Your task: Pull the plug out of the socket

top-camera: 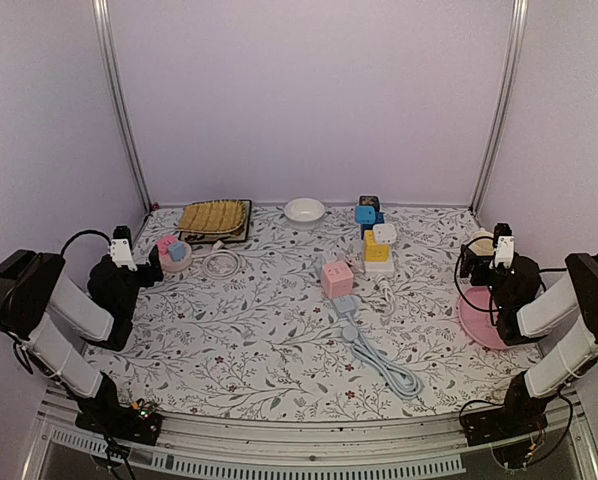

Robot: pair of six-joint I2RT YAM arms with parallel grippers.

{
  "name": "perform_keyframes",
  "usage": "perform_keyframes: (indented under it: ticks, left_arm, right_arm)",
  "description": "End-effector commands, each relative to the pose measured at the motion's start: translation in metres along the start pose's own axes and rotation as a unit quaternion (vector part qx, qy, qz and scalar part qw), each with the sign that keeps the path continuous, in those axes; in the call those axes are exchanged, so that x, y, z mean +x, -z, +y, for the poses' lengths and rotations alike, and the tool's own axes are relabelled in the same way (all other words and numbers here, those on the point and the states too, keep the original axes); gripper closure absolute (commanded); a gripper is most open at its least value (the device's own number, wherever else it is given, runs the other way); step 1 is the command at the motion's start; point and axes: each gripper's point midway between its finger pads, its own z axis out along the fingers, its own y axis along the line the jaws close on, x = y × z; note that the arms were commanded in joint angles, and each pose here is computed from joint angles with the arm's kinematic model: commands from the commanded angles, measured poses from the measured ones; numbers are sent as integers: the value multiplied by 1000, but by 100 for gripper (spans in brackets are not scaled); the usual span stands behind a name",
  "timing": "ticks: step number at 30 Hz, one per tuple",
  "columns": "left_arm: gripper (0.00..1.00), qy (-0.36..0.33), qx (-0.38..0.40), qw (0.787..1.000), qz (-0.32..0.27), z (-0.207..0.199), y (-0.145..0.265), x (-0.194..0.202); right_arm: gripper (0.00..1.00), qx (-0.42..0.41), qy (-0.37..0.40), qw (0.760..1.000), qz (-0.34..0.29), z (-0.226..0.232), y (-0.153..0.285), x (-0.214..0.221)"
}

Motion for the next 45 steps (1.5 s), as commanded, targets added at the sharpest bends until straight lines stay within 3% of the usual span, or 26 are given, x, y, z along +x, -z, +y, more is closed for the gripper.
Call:
perform_keyframes:
  ticks: [1, 13, 18, 22, 25, 30, 32, 37, 40, 42, 45]
  left_arm:
    - [3, -2, 0, 1000, -15, 1, -3, -9]
    - [3, -7, 8, 1000, -24, -1, -1, -16]
    - [3, -31, 34, 999, 7, -16, -15, -37]
    - [3, -25, 48, 998, -25, -29, -14, -90]
    - [3, 27, 56, 997, -47, -33, -11, -150]
    - [3, 55, 109, 992, 25, -49, -18, -212]
    - [3, 64, 104, 990, 63, -47, -21, -213]
    - [3, 166, 15, 981, 98, -5, -28, -192]
    - [3, 174, 23, 976, 130, -5, -32, -175]
    - [3, 181, 13, 972, 147, -2, -35, -164]
    - [3, 182, 15, 968, 172, -4, -39, -152]
  right_arm:
    - [1, -2, 2, 1000, -13, 0, -2, -7]
    - [1, -8, 5, 1000, -16, 2, -3, -12]
    - [1, -17, 3, 998, 53, 6, -37, -46]
    - [1, -42, -19, 997, 58, 16, -58, -110]
    - [1, -61, -51, 996, 32, 23, -58, -166]
    - [1, -17, -124, 991, 46, 10, -55, -233]
    - [1, 5, -147, 988, 50, 3, -53, -245]
    - [1, 34, -180, 982, 44, -12, -50, -246]
    - [1, 71, -225, 971, 44, -24, -43, -232]
    - [1, 61, -247, 966, 40, -23, -41, -227]
    - [1, 37, -249, 964, 81, -12, -47, -206]
